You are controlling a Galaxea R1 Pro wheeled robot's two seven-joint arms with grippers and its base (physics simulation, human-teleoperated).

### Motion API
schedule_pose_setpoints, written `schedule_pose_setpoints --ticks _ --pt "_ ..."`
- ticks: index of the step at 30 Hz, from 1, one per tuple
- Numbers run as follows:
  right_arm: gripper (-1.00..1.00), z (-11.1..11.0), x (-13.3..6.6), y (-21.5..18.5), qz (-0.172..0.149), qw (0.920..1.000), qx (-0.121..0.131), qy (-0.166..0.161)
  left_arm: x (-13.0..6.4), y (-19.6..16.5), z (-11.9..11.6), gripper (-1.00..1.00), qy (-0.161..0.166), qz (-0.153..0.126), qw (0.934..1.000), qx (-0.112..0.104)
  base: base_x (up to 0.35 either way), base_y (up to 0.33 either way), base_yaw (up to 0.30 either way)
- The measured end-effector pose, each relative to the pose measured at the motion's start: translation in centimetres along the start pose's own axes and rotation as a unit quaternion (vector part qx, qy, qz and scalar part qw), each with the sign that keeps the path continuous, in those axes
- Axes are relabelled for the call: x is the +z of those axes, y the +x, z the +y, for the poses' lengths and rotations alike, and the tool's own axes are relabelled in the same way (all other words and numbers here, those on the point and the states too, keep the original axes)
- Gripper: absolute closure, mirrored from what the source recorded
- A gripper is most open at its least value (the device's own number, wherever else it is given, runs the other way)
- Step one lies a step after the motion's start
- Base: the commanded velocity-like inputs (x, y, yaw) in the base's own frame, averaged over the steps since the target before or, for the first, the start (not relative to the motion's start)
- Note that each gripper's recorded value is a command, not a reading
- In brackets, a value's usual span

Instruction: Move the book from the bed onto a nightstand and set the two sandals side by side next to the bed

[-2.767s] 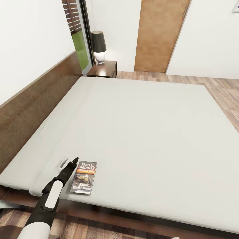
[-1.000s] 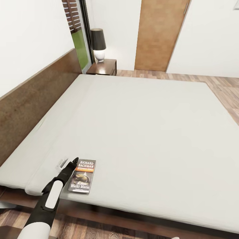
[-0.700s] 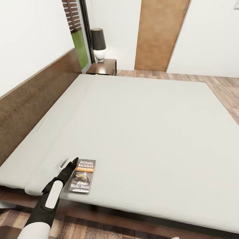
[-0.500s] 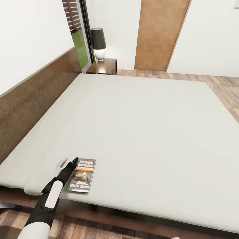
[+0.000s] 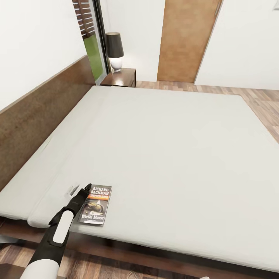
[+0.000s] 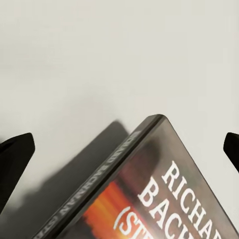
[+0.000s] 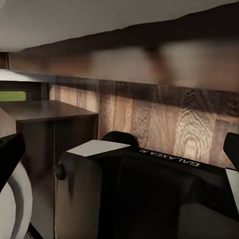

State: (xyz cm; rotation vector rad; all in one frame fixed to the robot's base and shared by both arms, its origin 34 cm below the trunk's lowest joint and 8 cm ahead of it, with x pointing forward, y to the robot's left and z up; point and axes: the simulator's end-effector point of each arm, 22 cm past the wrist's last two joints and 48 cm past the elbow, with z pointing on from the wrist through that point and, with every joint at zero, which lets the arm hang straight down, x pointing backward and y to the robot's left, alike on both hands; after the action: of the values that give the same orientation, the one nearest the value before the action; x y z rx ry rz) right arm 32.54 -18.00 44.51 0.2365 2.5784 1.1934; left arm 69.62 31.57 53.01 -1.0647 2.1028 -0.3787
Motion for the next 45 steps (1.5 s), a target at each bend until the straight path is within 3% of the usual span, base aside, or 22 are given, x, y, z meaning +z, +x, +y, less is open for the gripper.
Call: schedule_pose_setpoints --ticks 45 --pt "-1.0 0.07 0.02 0.13 0.003 1.0 -0.001 -0.001 -0.01 -0.12 -0.15 -1.0 0.002 -0.002 1.0 0.003 0.0 0.0 -0.069"
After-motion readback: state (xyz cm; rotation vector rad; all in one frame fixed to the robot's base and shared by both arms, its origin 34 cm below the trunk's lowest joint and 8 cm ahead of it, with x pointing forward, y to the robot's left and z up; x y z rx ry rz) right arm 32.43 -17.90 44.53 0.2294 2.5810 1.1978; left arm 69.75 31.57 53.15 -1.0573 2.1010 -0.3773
